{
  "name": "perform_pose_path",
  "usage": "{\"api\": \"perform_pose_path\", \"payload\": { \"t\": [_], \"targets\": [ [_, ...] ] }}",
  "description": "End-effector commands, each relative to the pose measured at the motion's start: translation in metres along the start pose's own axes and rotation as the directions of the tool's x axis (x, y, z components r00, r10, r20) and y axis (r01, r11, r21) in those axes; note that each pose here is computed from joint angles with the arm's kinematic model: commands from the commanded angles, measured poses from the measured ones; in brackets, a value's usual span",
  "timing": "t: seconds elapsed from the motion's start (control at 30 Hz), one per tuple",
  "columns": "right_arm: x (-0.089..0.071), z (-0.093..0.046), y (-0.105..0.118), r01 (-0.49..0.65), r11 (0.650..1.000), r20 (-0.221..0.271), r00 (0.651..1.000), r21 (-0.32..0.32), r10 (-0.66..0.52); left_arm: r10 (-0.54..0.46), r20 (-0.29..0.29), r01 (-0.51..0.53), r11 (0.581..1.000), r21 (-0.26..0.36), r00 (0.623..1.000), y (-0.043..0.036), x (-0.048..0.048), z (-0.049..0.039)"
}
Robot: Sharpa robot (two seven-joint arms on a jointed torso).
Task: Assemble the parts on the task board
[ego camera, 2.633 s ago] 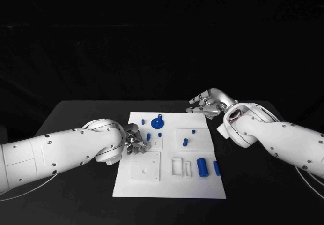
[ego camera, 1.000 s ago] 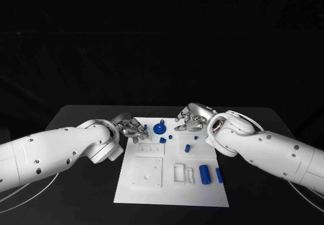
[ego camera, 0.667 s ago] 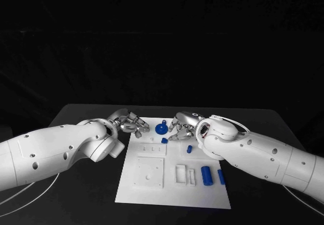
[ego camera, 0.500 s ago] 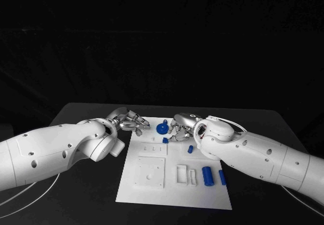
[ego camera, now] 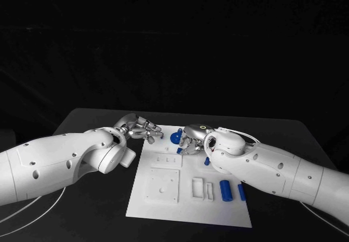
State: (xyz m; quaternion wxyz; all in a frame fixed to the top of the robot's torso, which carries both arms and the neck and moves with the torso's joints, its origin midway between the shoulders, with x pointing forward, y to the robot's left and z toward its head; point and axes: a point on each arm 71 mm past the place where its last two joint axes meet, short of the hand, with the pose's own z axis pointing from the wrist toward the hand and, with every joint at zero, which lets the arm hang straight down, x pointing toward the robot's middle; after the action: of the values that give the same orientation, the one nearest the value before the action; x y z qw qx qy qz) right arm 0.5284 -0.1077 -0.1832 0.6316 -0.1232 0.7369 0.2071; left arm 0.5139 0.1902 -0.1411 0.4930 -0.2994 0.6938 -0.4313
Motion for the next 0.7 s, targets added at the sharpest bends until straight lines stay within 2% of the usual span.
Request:
{"api": "perform_pose_path", "payload": {
  "t": [0.03,0.7],
  "targets": [
    [0.0008,0.0010,-0.0005,0.036,0.999,-0.003,0.999,0.011,-0.036,-0.025,0.006,0.025,0.999,0.024,1.000,-0.0038,0.0007,-0.0002],
    [0.0045,0.0045,-0.0016,0.048,0.999,-0.005,0.999,0.021,-0.048,-0.039,-0.003,0.039,0.999,0.022,0.999,-0.0049,0.0015,-0.0003]
  ]
}}
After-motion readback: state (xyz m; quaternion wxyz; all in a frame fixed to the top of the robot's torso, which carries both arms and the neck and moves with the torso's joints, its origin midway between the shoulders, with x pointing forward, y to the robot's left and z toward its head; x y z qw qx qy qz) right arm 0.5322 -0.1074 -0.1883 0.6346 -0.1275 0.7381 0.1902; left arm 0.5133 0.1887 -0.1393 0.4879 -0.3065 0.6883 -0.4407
